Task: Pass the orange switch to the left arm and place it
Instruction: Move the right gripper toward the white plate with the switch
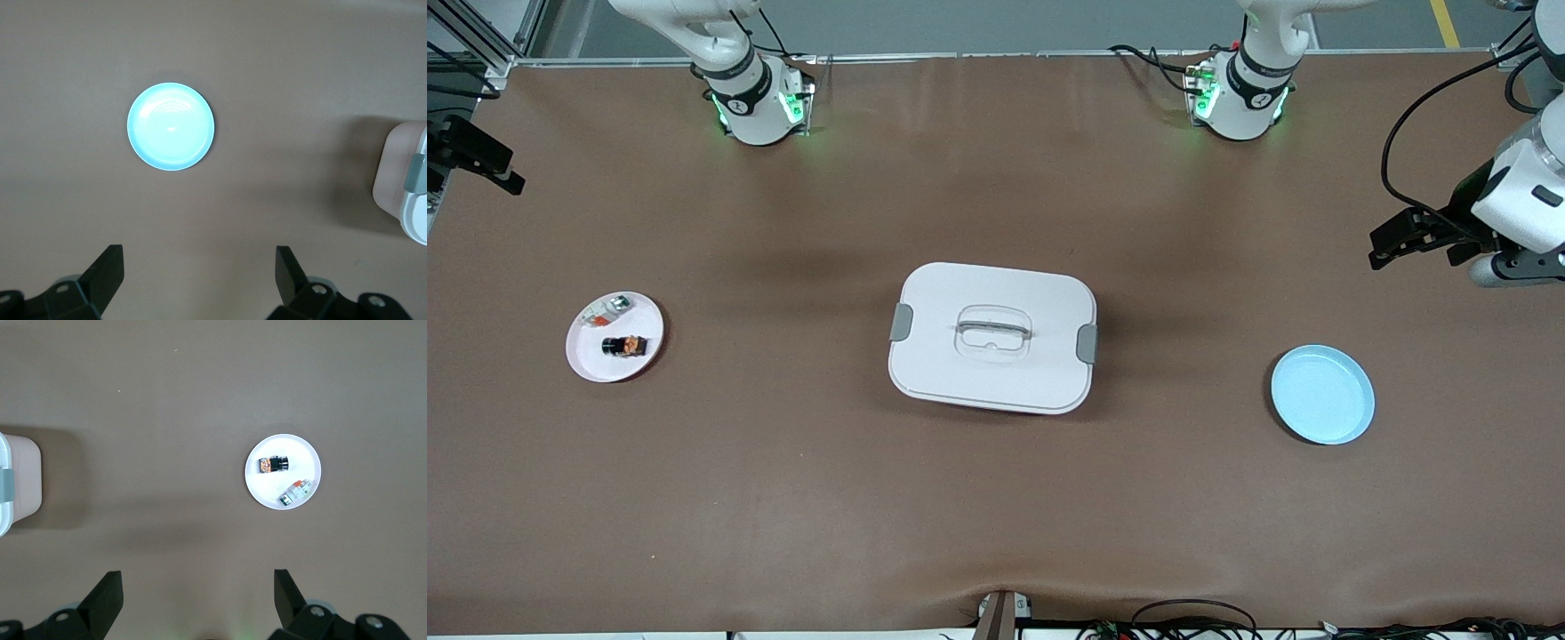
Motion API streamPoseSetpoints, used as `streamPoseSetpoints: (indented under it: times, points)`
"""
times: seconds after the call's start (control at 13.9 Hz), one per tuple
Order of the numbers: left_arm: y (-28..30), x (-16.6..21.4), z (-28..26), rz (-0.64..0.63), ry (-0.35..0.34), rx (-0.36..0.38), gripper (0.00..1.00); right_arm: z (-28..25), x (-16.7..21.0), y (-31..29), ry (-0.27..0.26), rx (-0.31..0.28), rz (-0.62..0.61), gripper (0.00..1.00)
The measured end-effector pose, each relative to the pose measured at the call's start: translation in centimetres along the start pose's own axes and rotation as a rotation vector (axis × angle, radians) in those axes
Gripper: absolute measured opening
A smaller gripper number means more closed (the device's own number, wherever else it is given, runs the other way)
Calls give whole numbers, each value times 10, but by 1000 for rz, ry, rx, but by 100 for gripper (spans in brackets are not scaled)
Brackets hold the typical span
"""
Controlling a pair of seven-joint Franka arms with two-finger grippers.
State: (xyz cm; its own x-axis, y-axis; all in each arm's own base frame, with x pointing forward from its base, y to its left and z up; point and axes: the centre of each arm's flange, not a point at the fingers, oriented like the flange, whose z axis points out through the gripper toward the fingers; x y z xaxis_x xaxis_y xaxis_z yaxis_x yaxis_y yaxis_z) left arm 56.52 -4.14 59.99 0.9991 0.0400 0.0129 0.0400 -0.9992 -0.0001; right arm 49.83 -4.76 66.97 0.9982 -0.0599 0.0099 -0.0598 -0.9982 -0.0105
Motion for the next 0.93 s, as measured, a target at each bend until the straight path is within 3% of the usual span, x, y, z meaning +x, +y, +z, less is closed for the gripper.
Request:
streamPoseSetpoints:
  times: [0.93]
  points:
    - [4, 0, -10, 7, 19, -3, 100, -3, 3, 13, 35, 23, 29, 100]
